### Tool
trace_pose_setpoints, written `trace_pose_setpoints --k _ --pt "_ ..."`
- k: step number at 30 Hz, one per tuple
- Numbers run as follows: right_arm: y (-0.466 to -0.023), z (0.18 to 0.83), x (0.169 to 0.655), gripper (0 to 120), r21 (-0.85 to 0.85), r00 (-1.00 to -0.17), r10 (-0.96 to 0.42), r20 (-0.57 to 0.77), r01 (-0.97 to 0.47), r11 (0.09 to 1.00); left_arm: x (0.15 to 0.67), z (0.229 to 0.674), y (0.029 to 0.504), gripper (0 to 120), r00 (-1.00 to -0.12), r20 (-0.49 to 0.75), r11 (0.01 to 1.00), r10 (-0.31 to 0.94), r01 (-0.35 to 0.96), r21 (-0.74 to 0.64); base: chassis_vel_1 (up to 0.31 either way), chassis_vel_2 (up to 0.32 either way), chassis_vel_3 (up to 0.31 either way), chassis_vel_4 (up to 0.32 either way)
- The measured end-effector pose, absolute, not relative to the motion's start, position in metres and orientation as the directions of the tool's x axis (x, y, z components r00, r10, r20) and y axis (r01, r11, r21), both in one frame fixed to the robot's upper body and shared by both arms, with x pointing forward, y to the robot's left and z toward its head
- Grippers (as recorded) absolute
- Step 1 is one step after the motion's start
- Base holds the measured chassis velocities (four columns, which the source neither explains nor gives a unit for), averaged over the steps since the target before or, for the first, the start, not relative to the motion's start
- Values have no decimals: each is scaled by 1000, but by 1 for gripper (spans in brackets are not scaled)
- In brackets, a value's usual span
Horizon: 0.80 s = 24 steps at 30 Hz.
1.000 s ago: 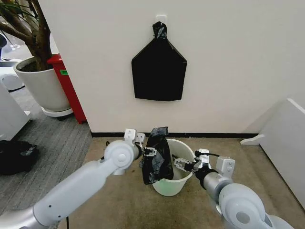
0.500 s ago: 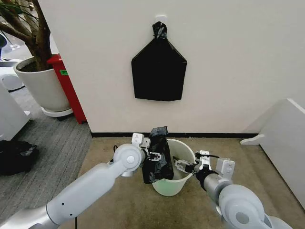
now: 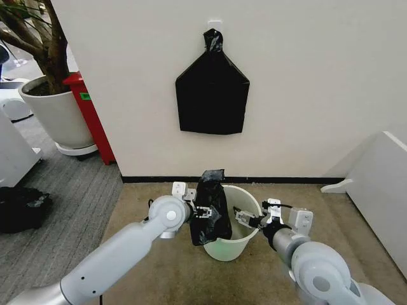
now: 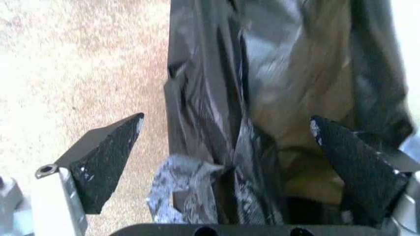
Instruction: Place the garbage bag over the trash bin.
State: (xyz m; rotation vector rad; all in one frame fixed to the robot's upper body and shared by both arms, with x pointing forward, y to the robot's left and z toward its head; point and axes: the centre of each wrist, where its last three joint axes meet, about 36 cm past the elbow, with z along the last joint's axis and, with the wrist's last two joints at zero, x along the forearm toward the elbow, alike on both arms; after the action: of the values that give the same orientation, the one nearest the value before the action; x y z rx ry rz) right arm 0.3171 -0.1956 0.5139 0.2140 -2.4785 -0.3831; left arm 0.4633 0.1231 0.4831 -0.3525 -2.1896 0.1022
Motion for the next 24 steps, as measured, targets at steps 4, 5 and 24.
trace_pose_setpoints --k 4,5,24 --pt "-196 513 319 100 322 -797 -240 555 -60 945 473 481 119 100 -561 778 958 284 200 -206 0 0 0 0" --pt "-196 512 319 100 321 -796 -239 556 -59 945 476 478 116 100 -556 781 958 284 197 -207 0 0 0 0" --pt "-201 507 321 100 305 -792 -216 571 -39 951 482 450 100 100 -505 823 965 259 165 -203 0 0 0 0"
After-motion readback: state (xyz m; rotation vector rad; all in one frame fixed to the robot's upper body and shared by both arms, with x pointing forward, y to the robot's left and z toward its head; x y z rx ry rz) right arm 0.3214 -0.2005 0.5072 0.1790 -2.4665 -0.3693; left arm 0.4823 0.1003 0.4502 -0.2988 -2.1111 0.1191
